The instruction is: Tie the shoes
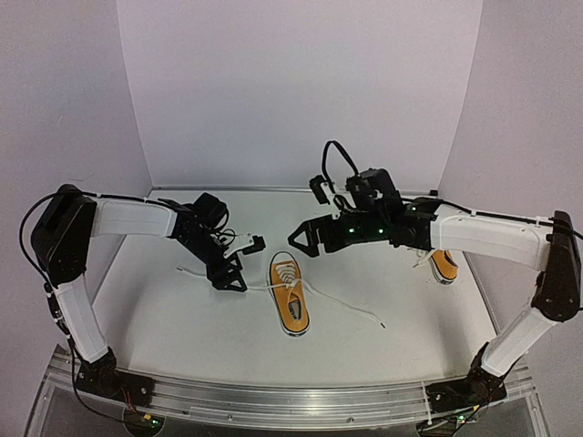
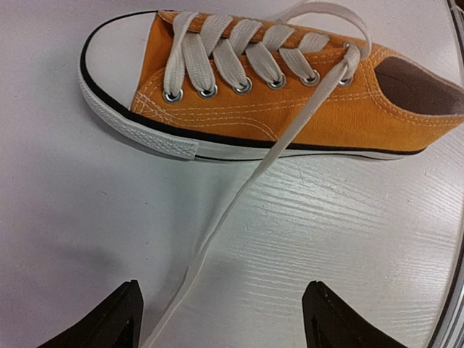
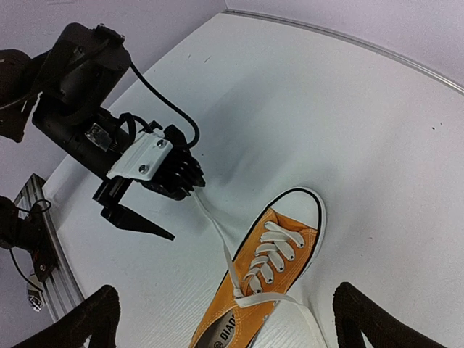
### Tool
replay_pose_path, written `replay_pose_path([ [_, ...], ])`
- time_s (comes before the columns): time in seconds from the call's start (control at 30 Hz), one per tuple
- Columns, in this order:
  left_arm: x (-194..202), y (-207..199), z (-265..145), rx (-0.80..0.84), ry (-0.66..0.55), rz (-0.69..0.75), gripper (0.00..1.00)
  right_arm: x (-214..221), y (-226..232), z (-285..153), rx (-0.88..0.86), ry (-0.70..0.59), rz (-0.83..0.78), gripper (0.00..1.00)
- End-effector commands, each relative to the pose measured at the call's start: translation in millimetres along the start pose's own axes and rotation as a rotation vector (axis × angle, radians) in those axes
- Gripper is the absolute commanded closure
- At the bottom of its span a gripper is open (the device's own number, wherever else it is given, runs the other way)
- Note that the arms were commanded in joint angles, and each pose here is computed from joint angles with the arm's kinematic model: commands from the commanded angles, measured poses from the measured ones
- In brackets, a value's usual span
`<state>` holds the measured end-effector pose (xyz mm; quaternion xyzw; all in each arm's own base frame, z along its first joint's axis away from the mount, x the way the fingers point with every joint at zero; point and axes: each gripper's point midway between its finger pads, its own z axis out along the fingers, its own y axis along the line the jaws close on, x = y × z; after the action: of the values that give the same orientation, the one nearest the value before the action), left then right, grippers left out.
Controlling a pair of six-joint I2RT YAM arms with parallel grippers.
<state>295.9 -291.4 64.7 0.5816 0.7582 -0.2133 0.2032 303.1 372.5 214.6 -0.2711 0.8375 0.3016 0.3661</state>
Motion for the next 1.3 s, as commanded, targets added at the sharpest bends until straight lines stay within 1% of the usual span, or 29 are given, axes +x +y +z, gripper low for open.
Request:
replay_pose_path([
  [0.0, -11, 2, 4, 0.023, 0.002, 0.126, 0.27, -17, -1, -23, -0.026, -0.07, 0.015, 0.02],
  [0.2, -7, 7, 22, 0.014, 0.041, 0.166, 0.33, -20, -14, -36, -0.022, -0.097, 0.051, 0.02],
  [0.3, -1, 13, 29, -0.015, 0.066, 0.188, 0.4, -19, -17, -38, -0.023, -0.099, 0.059, 0.02],
  [0.4, 4, 17, 35, -0.033, 0.081, 0.207, 0.5, -18, -21, -39, -0.02, -0.098, 0.066, 0.02],
  [0.53, 7, 19, 40, -0.051, 0.083, 0.231, 0.6, -15, -25, -39, -0.018, -0.097, 0.076, 0.02],
  [0.6, 8, 18, 43, -0.054, 0.091, 0.239, 0.67, -13, -26, -38, -0.019, -0.094, 0.08, 0.02],
  [0.73, 5, 9, 44, -0.05, 0.092, 0.259, 0.82, -11, -30, -36, -0.016, -0.091, 0.088, 0.02],
  [0.83, 0, -1, 43, -0.054, 0.079, 0.278, 0.9, -11, -32, -36, -0.013, -0.091, 0.091, 0.02],
  [0.9, 2, -6, 45, -0.058, 0.089, 0.286, 0.9, -10, -33, -35, -0.017, -0.09, 0.092, 0.02],
  [1.07, 20, -7, 54, -0.052, 0.166, 0.272, 0.87, -8, -34, -34, -0.024, -0.085, 0.1, 0.02],
  [1.13, 20, -7, 56, -0.052, 0.171, 0.268, 0.92, -7, -34, -32, -0.026, -0.082, 0.104, 0.02],
  [1.2, 13, -8, 52, -0.058, 0.136, 0.266, 0.98, -6, -34, -31, -0.031, -0.079, 0.108, 0.02],
  [1.27, -5, -10, 43, -0.074, 0.057, 0.261, 1.0, -3, -34, -27, -0.037, -0.071, 0.11, 0.02],
])
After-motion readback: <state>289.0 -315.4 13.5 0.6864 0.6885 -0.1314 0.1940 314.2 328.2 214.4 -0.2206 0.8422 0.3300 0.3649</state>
